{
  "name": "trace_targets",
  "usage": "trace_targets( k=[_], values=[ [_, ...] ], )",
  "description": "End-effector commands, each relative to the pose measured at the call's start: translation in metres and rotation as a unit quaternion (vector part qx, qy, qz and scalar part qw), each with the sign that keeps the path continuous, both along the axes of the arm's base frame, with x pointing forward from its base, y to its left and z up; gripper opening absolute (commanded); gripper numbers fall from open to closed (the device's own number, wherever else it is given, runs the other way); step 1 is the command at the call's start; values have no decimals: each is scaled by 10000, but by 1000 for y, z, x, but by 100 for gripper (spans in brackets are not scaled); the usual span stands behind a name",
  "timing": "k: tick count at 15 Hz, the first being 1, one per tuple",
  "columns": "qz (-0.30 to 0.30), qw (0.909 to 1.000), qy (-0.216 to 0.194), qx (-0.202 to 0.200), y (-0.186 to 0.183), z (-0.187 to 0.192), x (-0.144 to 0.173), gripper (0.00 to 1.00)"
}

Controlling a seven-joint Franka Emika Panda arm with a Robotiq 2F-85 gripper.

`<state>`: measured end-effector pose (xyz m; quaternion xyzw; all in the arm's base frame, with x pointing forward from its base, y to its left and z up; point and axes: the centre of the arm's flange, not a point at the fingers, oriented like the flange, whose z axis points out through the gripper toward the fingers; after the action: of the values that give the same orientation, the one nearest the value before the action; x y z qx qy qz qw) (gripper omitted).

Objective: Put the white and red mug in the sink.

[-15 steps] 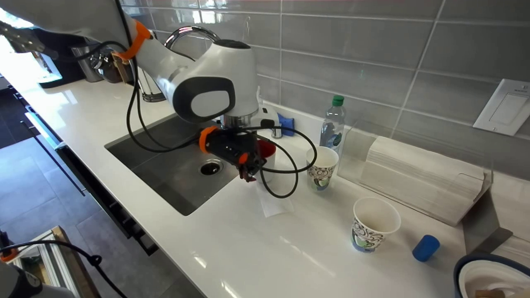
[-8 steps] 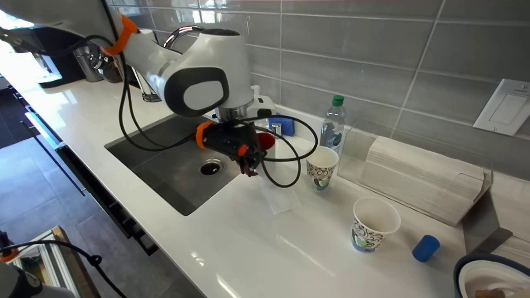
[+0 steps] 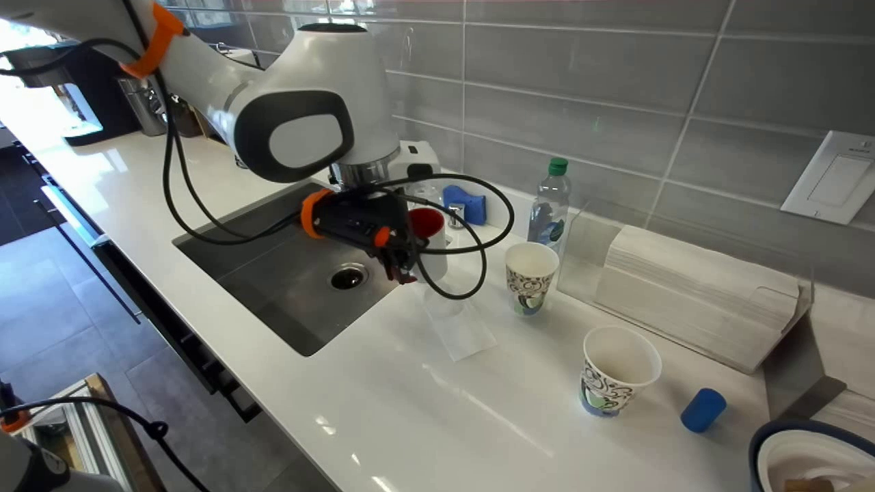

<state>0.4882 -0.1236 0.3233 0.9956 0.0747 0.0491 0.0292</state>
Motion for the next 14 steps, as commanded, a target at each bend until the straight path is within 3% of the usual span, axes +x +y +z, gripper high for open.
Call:
trace_targets(
  k=[1,5,9,11,12,13,14],
  values=[
    [480,9987,141,81,18,19,-22,5],
    [1595,9856,543,-171,67,15,-38,5],
    [2554,9626,722,-549,120,9,-42,5],
    [3065,9488,700,-298,140,12,-44,5],
    [2619,9610,792,-391,131,-6,-36,5],
    [2704,9587,793,-387,138,-6,-36,20],
    [2699,9587,810,-384,140,-8,-36,20]
  ],
)
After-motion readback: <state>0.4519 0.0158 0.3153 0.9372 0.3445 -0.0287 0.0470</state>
